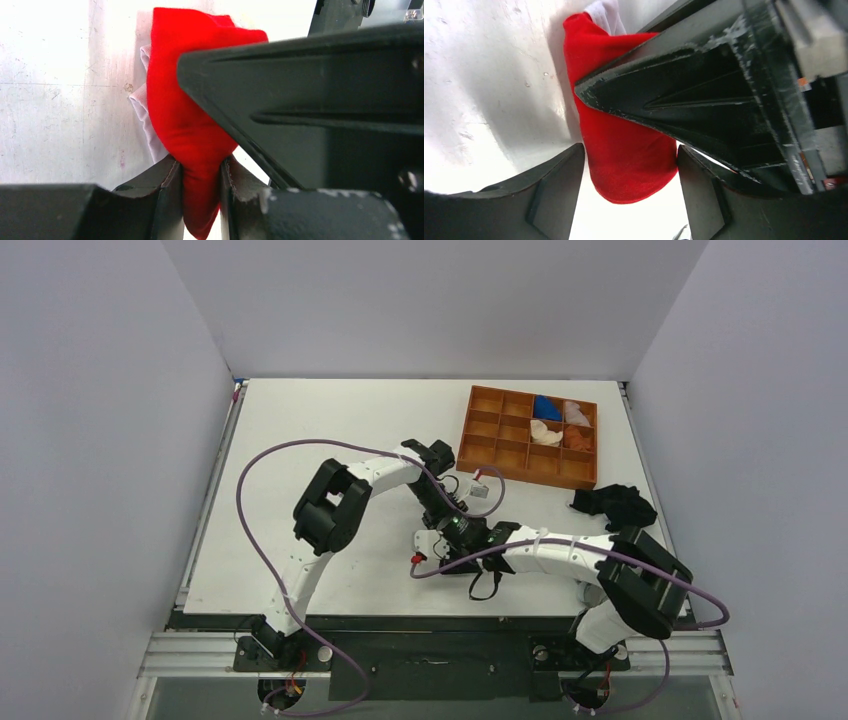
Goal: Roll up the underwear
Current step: Pick up the underwear from the center of the board.
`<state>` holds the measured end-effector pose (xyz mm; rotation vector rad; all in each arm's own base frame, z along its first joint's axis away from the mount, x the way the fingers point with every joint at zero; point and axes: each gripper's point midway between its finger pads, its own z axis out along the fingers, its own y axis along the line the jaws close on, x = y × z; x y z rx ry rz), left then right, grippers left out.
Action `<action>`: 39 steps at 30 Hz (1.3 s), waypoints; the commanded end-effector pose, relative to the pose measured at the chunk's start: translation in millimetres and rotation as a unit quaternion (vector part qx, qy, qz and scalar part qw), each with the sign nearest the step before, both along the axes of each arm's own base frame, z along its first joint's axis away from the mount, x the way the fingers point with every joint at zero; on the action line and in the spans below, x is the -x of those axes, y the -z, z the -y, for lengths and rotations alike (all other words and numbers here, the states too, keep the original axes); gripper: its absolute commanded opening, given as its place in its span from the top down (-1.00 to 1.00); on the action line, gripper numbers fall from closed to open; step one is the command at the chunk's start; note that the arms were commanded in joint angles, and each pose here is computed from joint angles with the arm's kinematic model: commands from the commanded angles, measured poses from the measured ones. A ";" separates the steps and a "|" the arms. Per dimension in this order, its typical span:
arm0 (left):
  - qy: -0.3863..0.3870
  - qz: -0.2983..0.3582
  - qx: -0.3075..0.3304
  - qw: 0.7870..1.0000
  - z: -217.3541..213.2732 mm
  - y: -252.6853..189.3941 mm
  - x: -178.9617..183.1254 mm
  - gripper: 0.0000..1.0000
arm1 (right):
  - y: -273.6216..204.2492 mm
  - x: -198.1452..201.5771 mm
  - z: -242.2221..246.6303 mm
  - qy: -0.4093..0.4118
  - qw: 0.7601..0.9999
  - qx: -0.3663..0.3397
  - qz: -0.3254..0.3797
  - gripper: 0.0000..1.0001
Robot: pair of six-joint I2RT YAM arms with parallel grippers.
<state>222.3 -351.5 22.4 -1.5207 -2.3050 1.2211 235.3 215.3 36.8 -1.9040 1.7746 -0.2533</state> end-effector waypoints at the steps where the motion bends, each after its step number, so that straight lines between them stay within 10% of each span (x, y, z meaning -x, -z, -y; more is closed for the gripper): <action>1: 0.039 0.035 -0.076 0.996 -24.5 63.0 0.7 1.00 | -9.5 -19.8 -6.8 0.004 1.000 -0.012 0.017 -0.28; 20: 0.049 0.037 -0.074 0.995 -24.3 62.6 2.5 1.00 | 11.2 -25.2 -10.2 -0.013 0.999 -0.008 -0.031 -0.15; 30: 0.051 0.038 -0.072 0.995 -23.9 61.7 2.7 1.00 | 14.9 -26.5 -13.9 -0.019 0.999 0.001 -0.047 0.30; 39: 0.058 0.034 -0.070 0.995 -23.8 61.7 5.6 1.00 | 10.6 -32.2 -15.7 -0.018 0.999 -0.002 -0.035 -0.13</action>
